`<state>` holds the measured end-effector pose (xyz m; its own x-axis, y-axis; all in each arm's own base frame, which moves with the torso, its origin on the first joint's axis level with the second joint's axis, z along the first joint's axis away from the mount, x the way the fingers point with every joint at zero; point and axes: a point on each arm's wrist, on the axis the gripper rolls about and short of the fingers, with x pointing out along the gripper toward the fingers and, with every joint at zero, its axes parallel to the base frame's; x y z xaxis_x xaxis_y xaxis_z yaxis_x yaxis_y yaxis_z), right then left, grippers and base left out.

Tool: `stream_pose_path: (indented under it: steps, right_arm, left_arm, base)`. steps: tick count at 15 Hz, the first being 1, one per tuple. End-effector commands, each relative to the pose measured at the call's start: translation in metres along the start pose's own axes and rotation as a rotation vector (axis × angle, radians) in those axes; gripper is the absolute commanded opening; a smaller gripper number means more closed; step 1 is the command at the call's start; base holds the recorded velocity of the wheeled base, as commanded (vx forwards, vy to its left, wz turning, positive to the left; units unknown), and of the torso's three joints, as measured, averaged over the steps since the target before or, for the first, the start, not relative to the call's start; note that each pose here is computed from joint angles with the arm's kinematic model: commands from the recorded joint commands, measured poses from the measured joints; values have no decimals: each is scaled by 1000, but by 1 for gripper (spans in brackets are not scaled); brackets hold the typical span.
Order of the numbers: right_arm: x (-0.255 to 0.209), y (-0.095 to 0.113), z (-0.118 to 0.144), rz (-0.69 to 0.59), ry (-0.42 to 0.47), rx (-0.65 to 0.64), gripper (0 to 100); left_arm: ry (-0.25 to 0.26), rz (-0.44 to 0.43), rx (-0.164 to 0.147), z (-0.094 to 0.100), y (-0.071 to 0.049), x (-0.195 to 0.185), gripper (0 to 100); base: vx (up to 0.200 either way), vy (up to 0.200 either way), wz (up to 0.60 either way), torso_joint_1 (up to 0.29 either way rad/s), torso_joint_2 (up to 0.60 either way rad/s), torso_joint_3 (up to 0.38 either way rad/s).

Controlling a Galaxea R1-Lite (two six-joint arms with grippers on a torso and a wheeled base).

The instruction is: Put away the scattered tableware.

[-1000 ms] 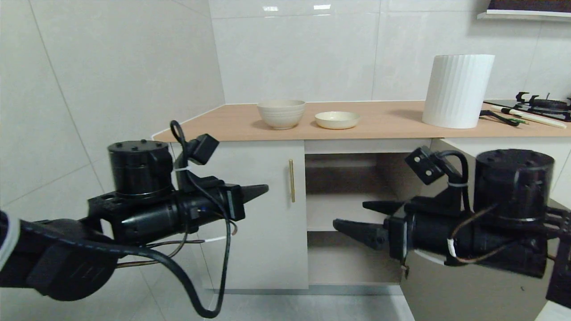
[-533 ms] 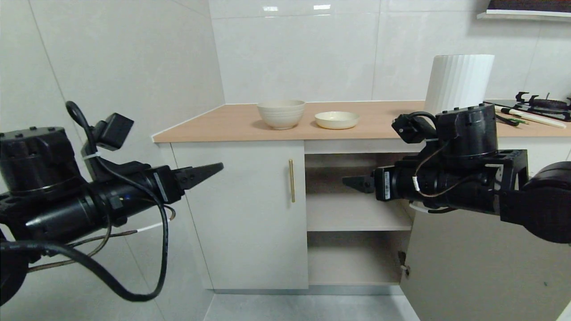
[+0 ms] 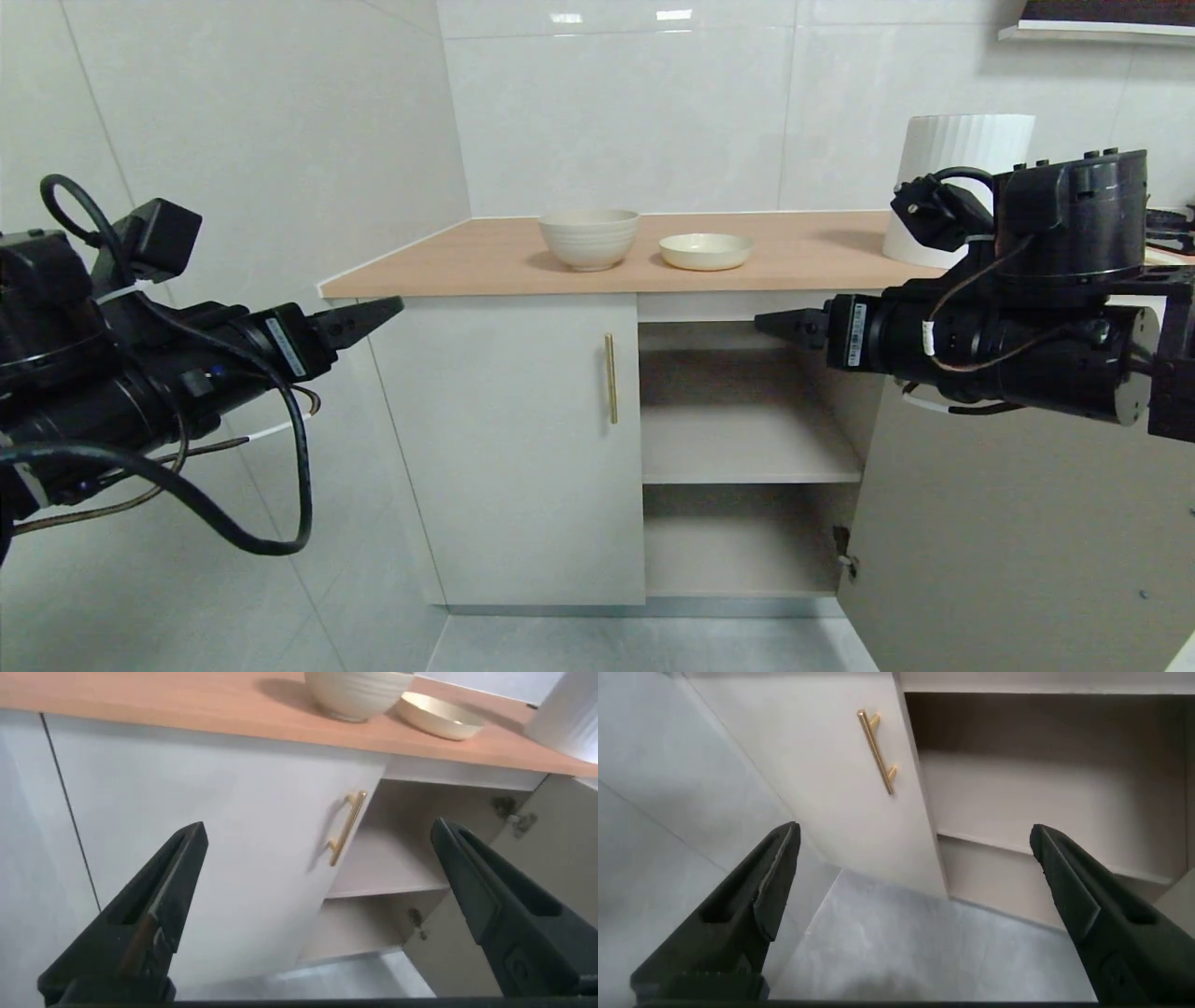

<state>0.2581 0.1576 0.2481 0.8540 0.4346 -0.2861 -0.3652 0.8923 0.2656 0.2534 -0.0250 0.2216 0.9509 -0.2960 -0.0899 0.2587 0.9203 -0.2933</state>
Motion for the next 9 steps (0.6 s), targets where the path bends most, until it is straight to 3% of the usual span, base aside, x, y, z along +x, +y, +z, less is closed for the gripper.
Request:
stream_pose_path:
  steps: [1, 4, 5, 9]
  right_arm:
    - [-2, 2, 0, 5, 3, -1, 100]
    - [-6, 2, 2, 5, 8, 0, 100]
    - [-8, 2, 3, 8, 4, 0, 100]
    - [-8, 3, 3, 11, 5, 3, 100]
  left_arm:
    - [-6, -2, 1, 2, 0, 0, 100]
    - [14, 4, -4, 4, -1, 0, 100]
    - [41, 13, -11, 5, -1, -1, 100]
    - [52, 18, -15, 6, -1, -2, 100]
  base:
    - [0, 0, 0, 0, 0, 0]
    - [0, 0, 0, 0, 0, 0]
    - [200, 0, 0, 2, 2, -2]
    - [200, 0, 0, 6, 1, 2]
